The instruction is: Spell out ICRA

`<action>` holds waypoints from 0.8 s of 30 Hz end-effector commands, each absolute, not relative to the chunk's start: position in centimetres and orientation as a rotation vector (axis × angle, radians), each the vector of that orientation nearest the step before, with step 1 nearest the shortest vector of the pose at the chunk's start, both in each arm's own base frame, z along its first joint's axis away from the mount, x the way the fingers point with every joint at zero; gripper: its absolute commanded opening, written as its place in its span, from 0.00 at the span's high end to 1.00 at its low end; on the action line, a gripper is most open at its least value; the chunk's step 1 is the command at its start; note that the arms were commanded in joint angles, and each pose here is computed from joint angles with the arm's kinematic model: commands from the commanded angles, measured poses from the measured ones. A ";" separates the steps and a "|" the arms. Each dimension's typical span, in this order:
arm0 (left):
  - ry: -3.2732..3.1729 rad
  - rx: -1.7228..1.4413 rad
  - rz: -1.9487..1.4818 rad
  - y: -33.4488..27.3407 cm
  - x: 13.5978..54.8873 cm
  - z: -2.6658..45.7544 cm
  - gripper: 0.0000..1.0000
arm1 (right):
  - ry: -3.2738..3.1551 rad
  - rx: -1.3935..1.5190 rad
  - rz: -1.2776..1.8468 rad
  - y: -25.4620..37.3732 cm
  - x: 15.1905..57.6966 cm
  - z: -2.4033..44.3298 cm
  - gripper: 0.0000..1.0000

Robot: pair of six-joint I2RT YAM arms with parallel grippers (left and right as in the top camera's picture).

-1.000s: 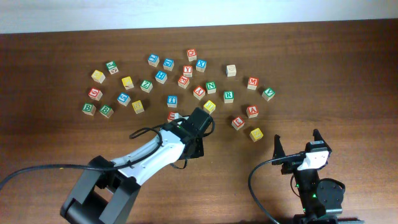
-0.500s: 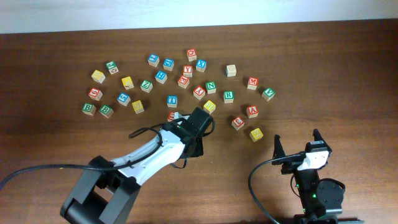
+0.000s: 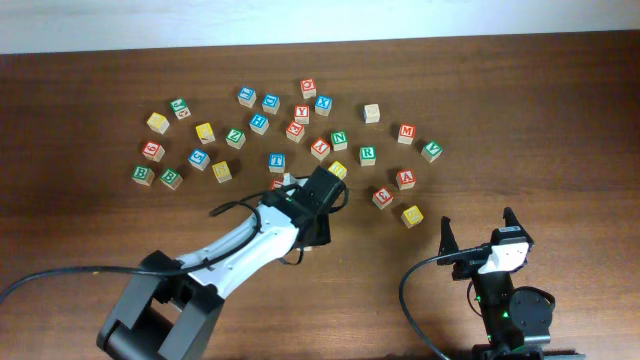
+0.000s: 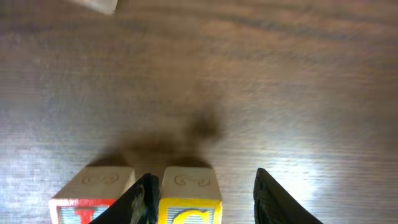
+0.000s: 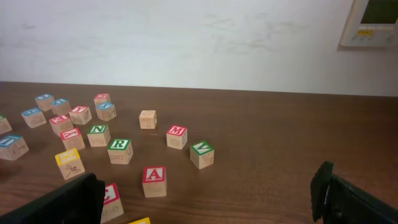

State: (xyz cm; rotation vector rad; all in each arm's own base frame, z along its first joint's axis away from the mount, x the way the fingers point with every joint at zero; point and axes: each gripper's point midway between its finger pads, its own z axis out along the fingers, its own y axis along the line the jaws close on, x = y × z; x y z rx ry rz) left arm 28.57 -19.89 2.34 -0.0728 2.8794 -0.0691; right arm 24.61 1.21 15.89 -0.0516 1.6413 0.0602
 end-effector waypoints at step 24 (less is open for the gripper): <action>2.610 -0.769 0.021 -0.2 32.1 20.5 0.01 | 1.645 -0.047 0.058 1.1 24.6 15.7 0.02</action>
